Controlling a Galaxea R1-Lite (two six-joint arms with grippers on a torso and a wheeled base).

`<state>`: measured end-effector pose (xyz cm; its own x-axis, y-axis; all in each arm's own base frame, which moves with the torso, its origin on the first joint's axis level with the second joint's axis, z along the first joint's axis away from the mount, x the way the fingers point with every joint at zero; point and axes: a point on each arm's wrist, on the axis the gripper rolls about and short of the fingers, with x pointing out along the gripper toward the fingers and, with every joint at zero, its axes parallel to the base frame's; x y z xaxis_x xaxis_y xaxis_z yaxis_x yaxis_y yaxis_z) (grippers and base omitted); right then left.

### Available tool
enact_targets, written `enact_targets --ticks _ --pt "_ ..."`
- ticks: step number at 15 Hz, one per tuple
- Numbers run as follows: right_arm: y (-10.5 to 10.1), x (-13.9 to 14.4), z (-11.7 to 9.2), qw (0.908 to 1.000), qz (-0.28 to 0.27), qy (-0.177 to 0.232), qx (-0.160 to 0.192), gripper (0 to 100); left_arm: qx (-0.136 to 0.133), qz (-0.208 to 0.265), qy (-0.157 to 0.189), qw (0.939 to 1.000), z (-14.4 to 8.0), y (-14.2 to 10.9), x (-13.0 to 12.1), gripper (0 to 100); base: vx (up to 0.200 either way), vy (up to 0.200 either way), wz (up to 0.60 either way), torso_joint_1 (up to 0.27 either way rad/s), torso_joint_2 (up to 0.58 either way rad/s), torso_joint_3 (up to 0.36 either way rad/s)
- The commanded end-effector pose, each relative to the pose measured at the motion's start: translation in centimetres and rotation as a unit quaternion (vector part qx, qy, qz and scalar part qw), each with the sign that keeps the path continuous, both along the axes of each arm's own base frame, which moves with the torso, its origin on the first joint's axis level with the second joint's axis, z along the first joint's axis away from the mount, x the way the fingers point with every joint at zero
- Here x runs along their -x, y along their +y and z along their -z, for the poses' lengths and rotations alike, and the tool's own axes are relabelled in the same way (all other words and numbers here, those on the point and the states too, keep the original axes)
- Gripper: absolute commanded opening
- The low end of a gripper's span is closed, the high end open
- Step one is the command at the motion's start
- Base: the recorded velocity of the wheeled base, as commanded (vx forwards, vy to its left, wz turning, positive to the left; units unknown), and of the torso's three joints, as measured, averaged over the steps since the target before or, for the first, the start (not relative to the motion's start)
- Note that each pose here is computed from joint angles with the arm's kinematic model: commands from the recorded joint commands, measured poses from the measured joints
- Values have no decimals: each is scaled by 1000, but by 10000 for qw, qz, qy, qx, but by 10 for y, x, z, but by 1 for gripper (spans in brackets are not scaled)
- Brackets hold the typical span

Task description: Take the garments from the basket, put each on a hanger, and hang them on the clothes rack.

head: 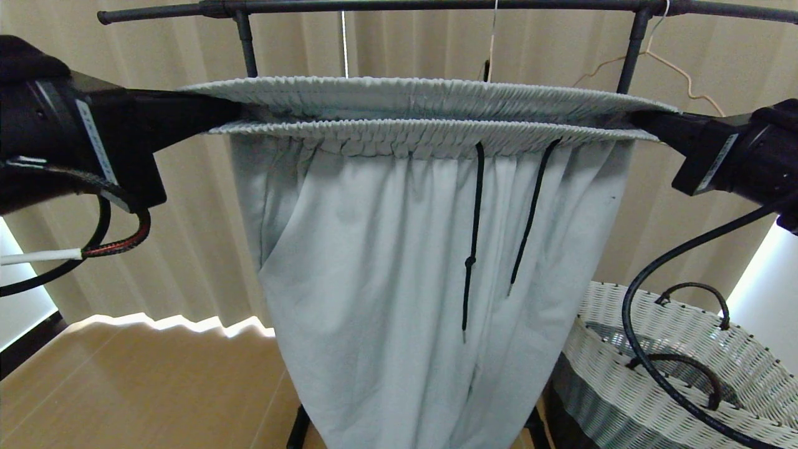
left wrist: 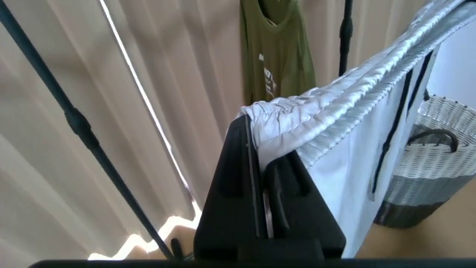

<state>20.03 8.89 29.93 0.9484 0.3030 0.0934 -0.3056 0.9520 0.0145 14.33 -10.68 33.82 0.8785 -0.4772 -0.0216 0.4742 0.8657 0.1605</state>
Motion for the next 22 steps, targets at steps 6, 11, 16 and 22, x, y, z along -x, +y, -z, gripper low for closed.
enact_targets --ticks 6,11,16,22 --pt "0 2 11 9998 -17 177 57 100 -50 4 73 10000 6 0 0 0 0 0 0 0 0 0" --pt "3 7 23 9987 -225 433 -126 100 -138 -103 164 9997 11 2 -2 0 0 0 0 0 0 0" --pt "0 23 24 9948 -909 378 -246 100 -514 -871 261 9945 26 25 -19 0 0 0 0 0 0 0" --pt "0 32 39 9844 -1718 -84 -378 100 -624 -985 392 9924 36 28 -23 0 0 0 0 0 0 0"
